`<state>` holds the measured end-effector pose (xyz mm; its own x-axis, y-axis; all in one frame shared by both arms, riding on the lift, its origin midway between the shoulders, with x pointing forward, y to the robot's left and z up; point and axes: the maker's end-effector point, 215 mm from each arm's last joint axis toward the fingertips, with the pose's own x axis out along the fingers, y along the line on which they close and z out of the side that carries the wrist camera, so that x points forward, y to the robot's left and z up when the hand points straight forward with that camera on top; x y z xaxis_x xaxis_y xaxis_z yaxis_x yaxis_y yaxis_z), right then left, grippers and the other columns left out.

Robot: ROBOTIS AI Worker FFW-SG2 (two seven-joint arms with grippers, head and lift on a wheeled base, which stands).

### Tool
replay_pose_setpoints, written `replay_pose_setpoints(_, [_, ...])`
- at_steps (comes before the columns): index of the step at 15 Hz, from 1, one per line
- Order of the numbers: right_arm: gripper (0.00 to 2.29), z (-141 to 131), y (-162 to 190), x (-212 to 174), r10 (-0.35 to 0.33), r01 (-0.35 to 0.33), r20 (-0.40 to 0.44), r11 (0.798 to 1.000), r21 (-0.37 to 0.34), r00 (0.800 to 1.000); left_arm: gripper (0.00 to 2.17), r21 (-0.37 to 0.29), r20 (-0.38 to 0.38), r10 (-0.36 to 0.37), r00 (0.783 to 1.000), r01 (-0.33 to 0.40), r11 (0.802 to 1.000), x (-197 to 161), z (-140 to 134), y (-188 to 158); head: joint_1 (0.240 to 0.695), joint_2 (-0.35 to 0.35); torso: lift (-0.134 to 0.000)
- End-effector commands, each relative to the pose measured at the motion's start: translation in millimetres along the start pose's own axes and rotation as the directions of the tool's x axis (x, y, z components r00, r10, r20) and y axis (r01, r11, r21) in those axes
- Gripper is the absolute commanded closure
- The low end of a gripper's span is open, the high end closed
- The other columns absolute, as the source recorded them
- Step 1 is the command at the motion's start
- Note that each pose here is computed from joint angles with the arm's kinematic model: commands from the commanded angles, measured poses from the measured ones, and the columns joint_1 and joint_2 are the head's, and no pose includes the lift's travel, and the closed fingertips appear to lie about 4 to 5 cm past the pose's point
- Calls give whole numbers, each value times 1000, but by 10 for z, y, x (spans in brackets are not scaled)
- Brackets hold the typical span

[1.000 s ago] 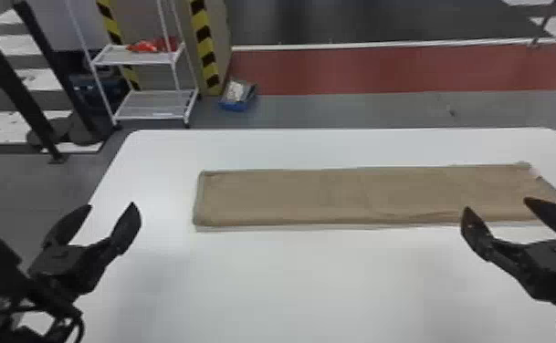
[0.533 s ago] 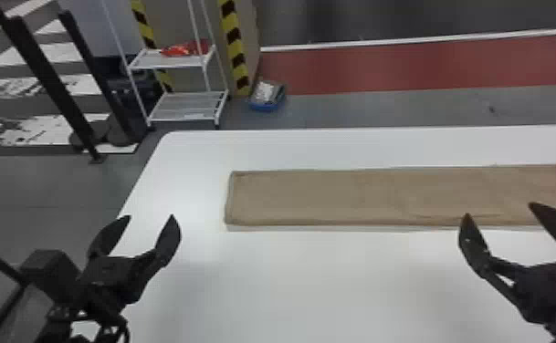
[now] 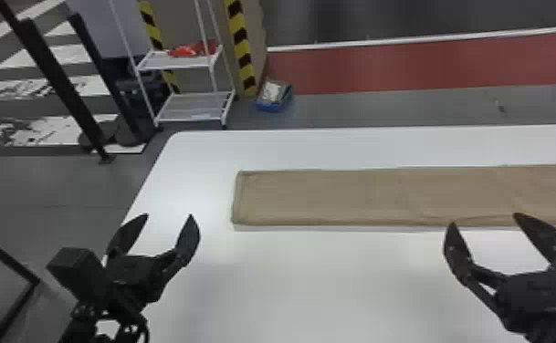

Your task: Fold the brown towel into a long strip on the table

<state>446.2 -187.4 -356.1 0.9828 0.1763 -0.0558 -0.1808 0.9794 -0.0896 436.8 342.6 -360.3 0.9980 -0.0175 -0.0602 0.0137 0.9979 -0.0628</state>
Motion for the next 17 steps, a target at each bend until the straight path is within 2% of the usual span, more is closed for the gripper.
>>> replay_pose_setpoints(1, [130,-3,-3,14,-4,4,-4,1000,13,1000,83,-12,2,-4,1000,4,1000,4,-15,-58,695,196,-123])
replay_pose_setpoints(6, [130,68,43,58,8,-8,3,1000,20,1000,83,6,46,6,999,-6,1000,-33,99,-75,695,188,-123])
replay_pose_setpoints(17, [130,127,108,19,17,-18,19,1000,22,1000,83,30,62,0,998,-2,1000,-139,171,-122,695,202,-123])
